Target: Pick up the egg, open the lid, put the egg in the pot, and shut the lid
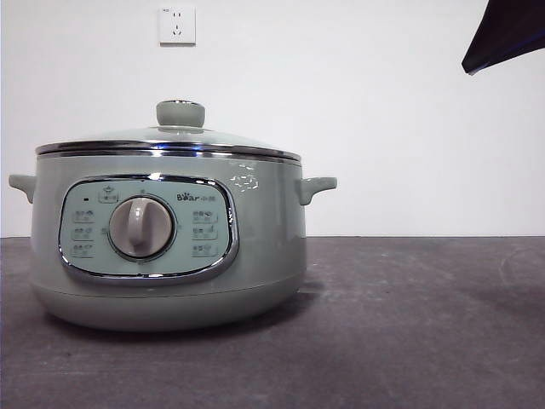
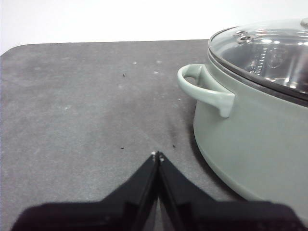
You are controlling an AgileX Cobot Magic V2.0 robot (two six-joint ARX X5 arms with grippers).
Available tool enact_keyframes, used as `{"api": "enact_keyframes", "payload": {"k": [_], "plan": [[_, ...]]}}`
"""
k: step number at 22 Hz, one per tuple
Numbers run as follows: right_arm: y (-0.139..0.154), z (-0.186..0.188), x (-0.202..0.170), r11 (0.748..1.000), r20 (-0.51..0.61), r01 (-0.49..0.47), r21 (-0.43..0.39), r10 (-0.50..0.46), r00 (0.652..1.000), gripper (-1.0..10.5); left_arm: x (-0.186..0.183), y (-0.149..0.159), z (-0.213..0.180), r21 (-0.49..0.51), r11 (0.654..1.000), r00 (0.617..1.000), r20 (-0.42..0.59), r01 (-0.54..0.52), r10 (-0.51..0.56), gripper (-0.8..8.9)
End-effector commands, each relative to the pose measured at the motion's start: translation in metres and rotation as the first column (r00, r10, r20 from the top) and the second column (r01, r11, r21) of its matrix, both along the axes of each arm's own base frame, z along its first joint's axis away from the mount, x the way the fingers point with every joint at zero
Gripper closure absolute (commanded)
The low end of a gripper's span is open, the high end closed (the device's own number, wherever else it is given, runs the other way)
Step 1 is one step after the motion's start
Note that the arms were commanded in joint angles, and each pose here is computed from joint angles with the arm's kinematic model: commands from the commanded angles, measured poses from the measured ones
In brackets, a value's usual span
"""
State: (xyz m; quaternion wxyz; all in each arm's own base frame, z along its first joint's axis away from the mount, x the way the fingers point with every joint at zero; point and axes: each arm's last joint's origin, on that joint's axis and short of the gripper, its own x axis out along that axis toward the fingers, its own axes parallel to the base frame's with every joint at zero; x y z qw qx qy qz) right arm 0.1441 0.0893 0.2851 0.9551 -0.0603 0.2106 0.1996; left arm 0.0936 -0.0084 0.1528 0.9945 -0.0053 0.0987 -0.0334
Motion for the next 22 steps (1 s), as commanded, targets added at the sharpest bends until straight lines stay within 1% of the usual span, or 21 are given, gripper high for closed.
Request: {"api": "enact_keyframes", "payload": {"k": [1,9,12,13,14,15,16,18,19,20,22], "plan": [[0.0,-0.002,0.0,1.0,-0.002,0.008,0.01,-0.008,1.0,9.5,0.001,0.0,-0.004,-0.005,1.0,1.0,-0.011,0.002,-0.002,8.16],[-0.001,-0.002,-0.001,1.0,-0.002,0.003,0.002,-0.003,1.0,9.5,0.001,0.0,-0.004,-0.005,1.0,1.0,-0.011,0.003,-0.003,8.17],[-0.011,0.003,-0.008,0.999,0.077,-0.008,-0.039,0.011,0.997,9.5,0.001,0.0,-0.004,-0.005,1.0,1.0,-0.011,0.003,-0.003,8.17],[-0.014,0.002,-0.01,0.999,0.115,-0.001,-0.037,0.005,0.993,9.5,0.001,0.0,-0.004,-0.005,1.0,1.0,-0.011,0.002,-0.002,8.17],[-0.019,-0.001,-0.012,1.0,0.159,0.019,-0.012,-0.017,0.987,9.5,0.001,0.0,-0.004,-0.005,1.0,1.0,-0.011,0.003,-0.003,8.17],[-0.024,-0.007,-0.015,1.0,0.208,0.013,0.028,-0.019,0.978,9.5,0.001,0.0,-0.004,-0.005,1.0,1.0,-0.011,0.002,-0.002,8.17],[-0.029,-0.017,-0.019,0.997,0.26,-0.02,0.073,0.0,0.966,9.5,0.001,0.0,-0.004,-0.005,1.0,1.0,-0.011,0.003,-0.003,8.16],[-0.04,-0.039,-0.026,0.991,0.337,-0.056,0.12,0.012,0.941,9.5,0.001,0.0,-0.004,-0.005,1.0,1.0,-0.011,0.003,-0.003,8.16],[-0.045,-0.049,-0.029,0.991,0.355,-0.042,0.128,-0.006,0.935,9.5,0.001,0.0,-0.004,-0.005,1.0,1.0,-0.011,0.002,-0.002,8.16],[-0.049,-0.062,-0.031,0.991,0.356,-0.027,0.133,-0.022,0.934,9.5,0.001,0.0,-0.004,-0.005,1.0,1.0,-0.011,0.002,-0.002,8.17],[-0.054,-0.075,-0.034,0.989,0.345,0.004,0.149,-0.056,0.937,9.5,0.001,0.0,-0.004,-0.005,1.0,1.0,-0.011,0.002,-0.002,8.17]]}}
